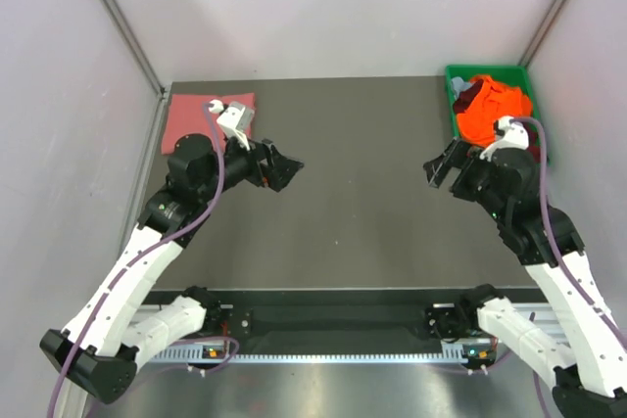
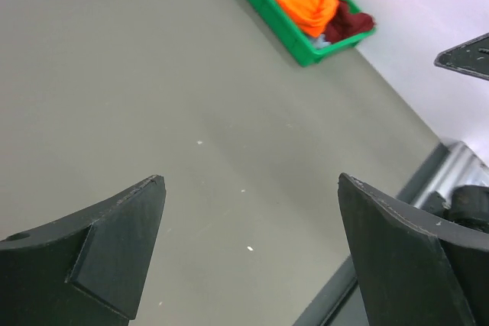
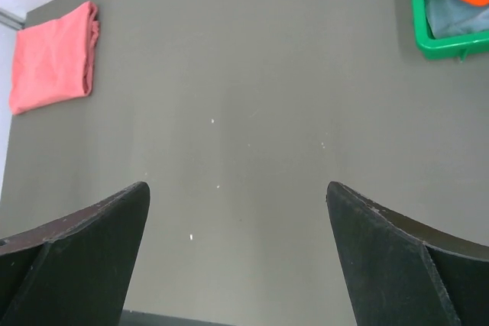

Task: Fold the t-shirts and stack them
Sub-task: Grab the tshirt from the pile

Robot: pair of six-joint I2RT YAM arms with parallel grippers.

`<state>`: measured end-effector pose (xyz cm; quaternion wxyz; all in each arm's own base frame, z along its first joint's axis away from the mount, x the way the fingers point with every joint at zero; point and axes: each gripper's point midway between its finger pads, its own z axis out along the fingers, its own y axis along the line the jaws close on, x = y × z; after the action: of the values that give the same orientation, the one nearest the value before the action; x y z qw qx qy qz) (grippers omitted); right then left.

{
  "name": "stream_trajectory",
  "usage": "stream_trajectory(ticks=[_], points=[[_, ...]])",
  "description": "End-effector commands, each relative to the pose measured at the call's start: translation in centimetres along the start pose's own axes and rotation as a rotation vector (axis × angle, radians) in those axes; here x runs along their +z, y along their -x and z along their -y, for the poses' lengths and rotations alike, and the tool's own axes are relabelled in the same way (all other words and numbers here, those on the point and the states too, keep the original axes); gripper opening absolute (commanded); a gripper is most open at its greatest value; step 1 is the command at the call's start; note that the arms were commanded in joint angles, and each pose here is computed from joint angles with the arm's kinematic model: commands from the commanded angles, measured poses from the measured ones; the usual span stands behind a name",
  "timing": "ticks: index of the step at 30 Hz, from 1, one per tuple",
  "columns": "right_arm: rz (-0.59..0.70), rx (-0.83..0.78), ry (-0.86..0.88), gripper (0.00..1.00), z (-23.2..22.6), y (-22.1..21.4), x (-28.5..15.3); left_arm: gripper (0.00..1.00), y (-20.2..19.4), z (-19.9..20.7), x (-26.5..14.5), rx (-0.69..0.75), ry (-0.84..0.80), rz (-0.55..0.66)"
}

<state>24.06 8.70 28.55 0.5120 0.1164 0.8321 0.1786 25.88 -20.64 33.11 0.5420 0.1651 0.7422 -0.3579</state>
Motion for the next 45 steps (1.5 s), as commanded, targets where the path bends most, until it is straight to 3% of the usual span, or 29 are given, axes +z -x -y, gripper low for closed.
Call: stream_trajectory(ticks=[1, 4, 5, 7, 8, 9, 14, 20, 28, 30, 31, 32, 34, 35, 40, 45], points=[[0.028, 0.026, -0.022, 1.00, -0.5, 0.9, 2.3, 0.99, 0.0, -1.6, -0.6, 0.025, 0.091, 0.024], [0.042, -0.002, -0.094, 1.00, -0.3, 2.1, 5.5, 0.99, -0.5, -2.5, -0.9, 0.019, 0.137, 0.024], [0.097, -0.007, -0.141, 1.00, -0.1, 3.9, 6.2, 0.99, -0.6, -2.6, -0.9, 0.015, 0.140, 0.027], [0.064, -0.059, -0.261, 1.00, 2.1, 4.1, 10.1, 0.99, -1.1, -2.6, -0.9, -0.003, 0.138, 0.018], [0.098, -0.046, -0.324, 1.00, 2.9, 6.2, 10.9, 0.99, -1.4, -2.5, -0.8, -0.006, 0.130, 0.007], [0.037, -0.043, -0.446, 1.00, 6.2, 5.6, 13.3, 0.99, -1.7, -2.3, -0.7, -0.008, 0.118, -0.005], [0.067, 0.019, -0.627, 0.94, 14.1, 10.2, 16.7, 0.99, -2.5, -1.9, -0.9, -0.026, 0.090, -0.024], [0.104, 0.105, -0.669, 0.75, 20.0, 12.4, 19.2, 0.99, -3.5, -2.2, -0.5, 0.007, 0.076, -0.031], [0.052, 0.222, -0.714, 0.68, 25.7, 9.3, 23.7, 0.96, -3.6, -2.9, 0.7, 0.025, 0.088, -0.059], [0.049, 0.233, -0.692, 0.60, 26.6, 9.3, 25.0, 0.93, -3.5, -2.8, 0.7, 0.028, 0.085, -0.060], [0.048, 0.242, -0.686, 0.56, 26.7, 9.3, 25.3, 0.92, -3.5, -2.8, 0.9, 0.026, 0.085, -0.066], [0.057, 0.249, -0.675, 0.40, 26.7, 10.0, 25.4, 0.90, -3.5, -2.8, 0.8, 0.026, 0.085, -0.071], [0.067, 0.258, -0.674, 0.19, 26.5, 11.0, 24.9, 0.86, -3.2, -2.7, 0.7, 0.019, 0.091, -0.064], [0.091, 0.243, -0.650, 0.03, 25.7, 12.6, 24.5, 0.86, -3.2, -3.0, 0.6, 0.004, 0.108, -0.060], [0.166, 0.201, -0.502, 0.00, 19.8, 19.5, 20.8, 0.97, -3.9, -3.7, 0.7, -0.107, 0.164, -0.067], [0.222, 0.138, -0.152, 0.00, 8.2, 23.7, 14.8, 0.99, -5.3, -6.2, 0.5, -0.195, 0.326, -0.111]])
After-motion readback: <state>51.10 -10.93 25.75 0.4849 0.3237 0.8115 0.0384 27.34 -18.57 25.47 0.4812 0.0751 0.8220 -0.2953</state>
